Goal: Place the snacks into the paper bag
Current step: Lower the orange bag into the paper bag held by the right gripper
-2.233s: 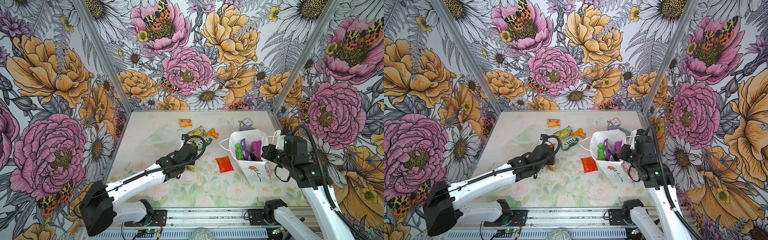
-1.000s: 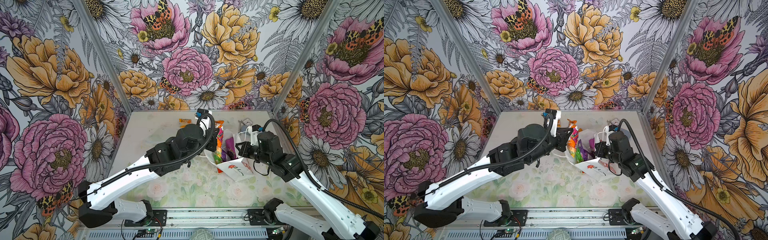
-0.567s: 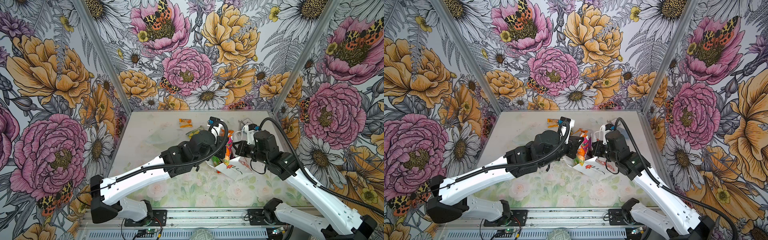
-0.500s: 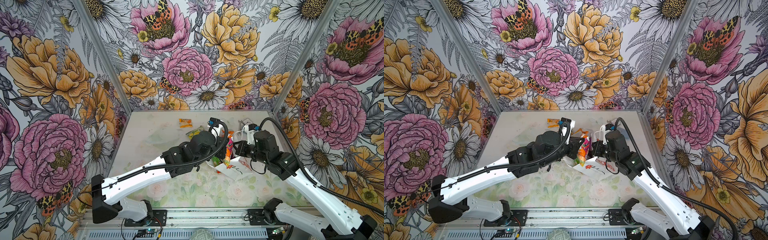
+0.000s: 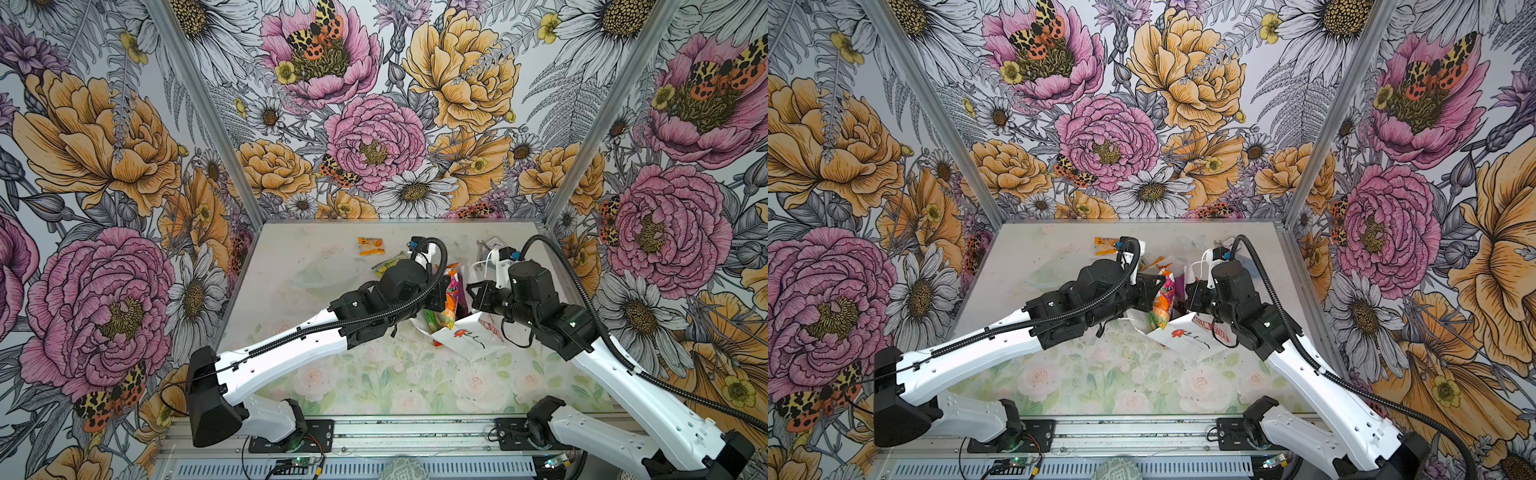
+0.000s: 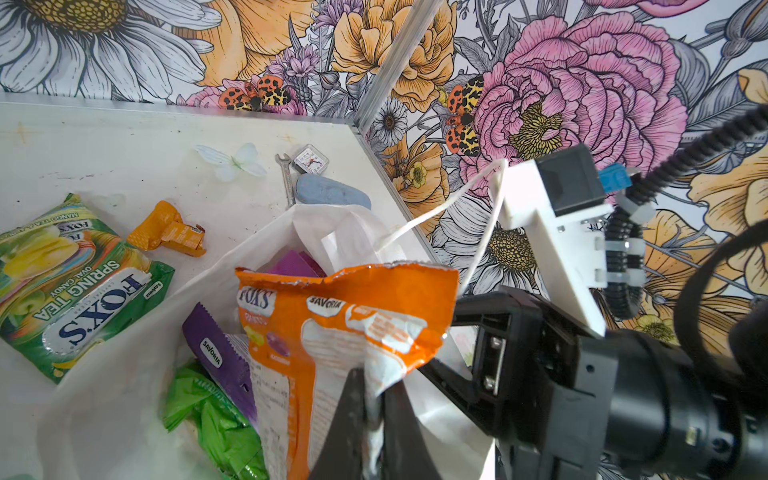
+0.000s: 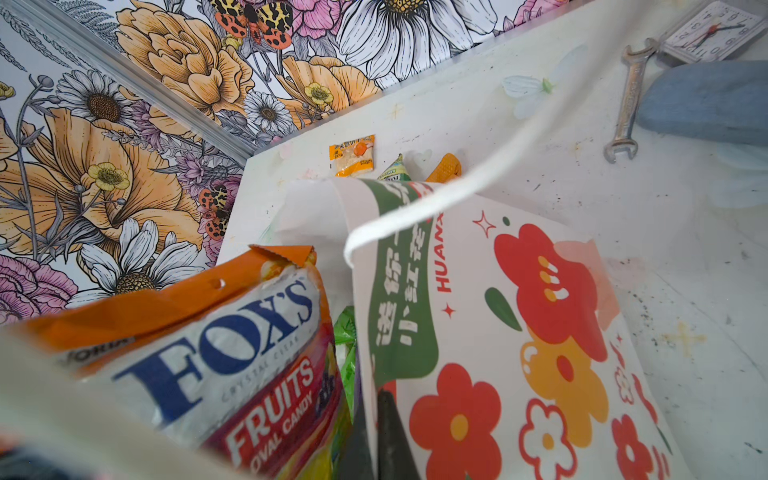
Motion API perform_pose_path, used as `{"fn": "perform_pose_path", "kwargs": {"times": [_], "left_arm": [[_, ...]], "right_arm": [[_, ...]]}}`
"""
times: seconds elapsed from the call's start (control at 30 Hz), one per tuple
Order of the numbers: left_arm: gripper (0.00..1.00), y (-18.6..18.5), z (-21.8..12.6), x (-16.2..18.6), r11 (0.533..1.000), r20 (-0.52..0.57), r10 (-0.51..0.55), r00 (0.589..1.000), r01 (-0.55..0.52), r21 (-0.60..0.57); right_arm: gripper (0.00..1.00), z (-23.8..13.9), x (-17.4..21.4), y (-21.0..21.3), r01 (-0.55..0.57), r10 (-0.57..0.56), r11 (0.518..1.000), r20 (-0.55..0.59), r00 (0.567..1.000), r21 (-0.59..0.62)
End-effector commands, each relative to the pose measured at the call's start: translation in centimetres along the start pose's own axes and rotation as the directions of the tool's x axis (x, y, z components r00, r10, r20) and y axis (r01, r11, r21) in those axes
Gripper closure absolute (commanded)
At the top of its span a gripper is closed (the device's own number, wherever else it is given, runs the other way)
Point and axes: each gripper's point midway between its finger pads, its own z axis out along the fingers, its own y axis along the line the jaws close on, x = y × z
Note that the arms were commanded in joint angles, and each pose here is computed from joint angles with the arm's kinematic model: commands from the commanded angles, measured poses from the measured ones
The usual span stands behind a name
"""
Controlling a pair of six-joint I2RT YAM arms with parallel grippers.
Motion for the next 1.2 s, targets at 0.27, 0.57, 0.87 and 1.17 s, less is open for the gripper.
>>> {"fn": "perform_pose_path", "kwargs": {"times": [0.27,0.57,0.87,1.17], "left_arm": [[1.0,0.8,3.1,0.1,0.994,-0.059,-0.107,0.993,0.109,0.032],[1.0,2.0,6.3,2.3,0.99,-0.158,-0.135,0.978,0.128,-0.052],[1.0,2.7,8.9,1.9,0.983,-0.167,-0.167,0.972,0.151,-0.104],[1.0,4.1,11.5,5.7,0.969,-0.271,-0.094,0.958,0.025,-0.246]], "right_arm": [[1.0,-2.2,-3.4,1.7,-0.003,0.013,0.997,0.15,0.989,-0.071],[1.0,-2.2,-3.3,0.7,-0.036,0.045,0.997,0.151,0.988,-0.061],[1.0,-2.0,-3.1,1.0,-0.046,0.056,0.996,0.134,0.989,-0.076],[1.0,-3.5,-3.9,1.8,-0.019,0.037,0.994,0.172,0.984,-0.106]]}}
